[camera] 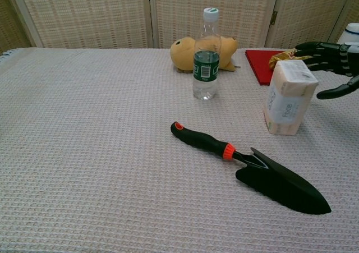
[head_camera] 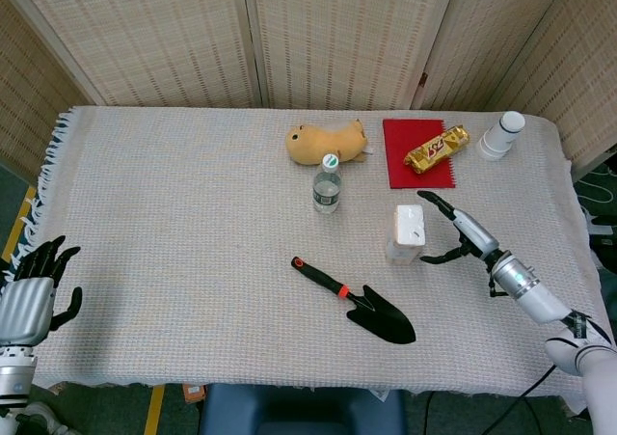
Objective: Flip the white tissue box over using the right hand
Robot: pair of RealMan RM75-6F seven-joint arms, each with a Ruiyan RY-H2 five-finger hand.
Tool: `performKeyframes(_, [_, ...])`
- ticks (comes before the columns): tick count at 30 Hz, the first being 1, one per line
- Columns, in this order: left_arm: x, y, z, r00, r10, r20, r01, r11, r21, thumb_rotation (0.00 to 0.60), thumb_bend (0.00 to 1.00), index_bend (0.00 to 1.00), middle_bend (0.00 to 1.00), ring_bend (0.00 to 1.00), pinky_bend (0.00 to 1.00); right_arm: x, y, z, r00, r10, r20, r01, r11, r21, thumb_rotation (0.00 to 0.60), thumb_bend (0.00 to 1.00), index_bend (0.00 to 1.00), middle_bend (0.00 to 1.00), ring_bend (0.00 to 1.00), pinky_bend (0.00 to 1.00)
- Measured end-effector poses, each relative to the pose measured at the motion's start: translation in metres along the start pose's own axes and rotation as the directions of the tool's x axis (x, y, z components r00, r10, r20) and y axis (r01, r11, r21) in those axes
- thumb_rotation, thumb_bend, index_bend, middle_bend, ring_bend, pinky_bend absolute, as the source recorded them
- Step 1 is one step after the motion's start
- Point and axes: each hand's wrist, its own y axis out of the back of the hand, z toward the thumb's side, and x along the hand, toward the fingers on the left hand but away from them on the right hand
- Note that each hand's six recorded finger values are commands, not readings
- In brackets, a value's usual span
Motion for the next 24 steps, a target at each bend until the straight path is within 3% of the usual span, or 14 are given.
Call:
performKeyframes(4, [-0.002, 0.003, 0.001, 1.0, 0.005, -0.001, -0.005, 1.0, -0.005, 0.6, 0.48, 0.16, 0.0, 0.0, 0.09, 0.011, -0.001, 0.023, 0.999, -0.034, -0.017, 0.037, 0.987, 0.155, 0.6, 0.0, 0.0, 0.0, 0.0, 0.0])
performKeyframes(7, [-0.004, 0.006, 0.001, 1.0, 0.018, 0.002, -0.018, 1.0, -0.012, 0.6, 0.48, 0.16, 0.0, 0.0, 0.09, 0.016, -0.003, 0.047, 0.997, -0.066, -0.028, 0.071, 0.953, 0.294, 0.6, 0.0, 0.0, 0.0, 0.0, 0.0])
performKeyframes(11, [-0.004, 0.008, 0.0, 1.0, 0.021, -0.002, -0.021, 1.0, -0.014, 0.6, 0.48, 0.16, 0.0, 0.0, 0.09, 0.02, -0.004, 0.086, 0.994, -0.111, -0.025, 0.109, 0.871, 0.479, 0.6, 0.0, 0.0, 0.0, 0.0, 0.0])
performKeyframes(15, [-0.005, 0.01, -0.002, 1.0, 0.025, -0.007, -0.025, 1.0, -0.017, 0.6, 0.48, 0.16, 0.0, 0.0, 0.09, 0.02, 0.0, 0.12, 0.989, -0.151, 0.006, 0.119, 0.8, 0.588, 0.6, 0.0, 0.0, 0.0, 0.0, 0.0])
performKeyframes(18, [-0.005, 0.009, -0.002, 1.0, 0.02, -0.011, -0.02, 1.0, -0.017, 0.6, 0.48, 0.16, 0.0, 0.0, 0.09, 0.018, 0.003, 0.136, 0.984, -0.167, 0.068, 0.091, 0.788, 0.608, 0.6, 0.0, 0.0, 0.0, 0.0, 0.0])
performKeyframes(24, [-0.005, 0.009, -0.002, 1.0, 0.012, -0.014, -0.012, 1.0, -0.011, 0.6, 0.48, 0.16, 0.0, 0.0, 0.09, 0.005, 0.017, 0.133, 0.959, -0.153, 0.237, -0.027, 0.785, 0.619, 0.6, 0.0, 0.0, 0.0, 0.0, 0.0])
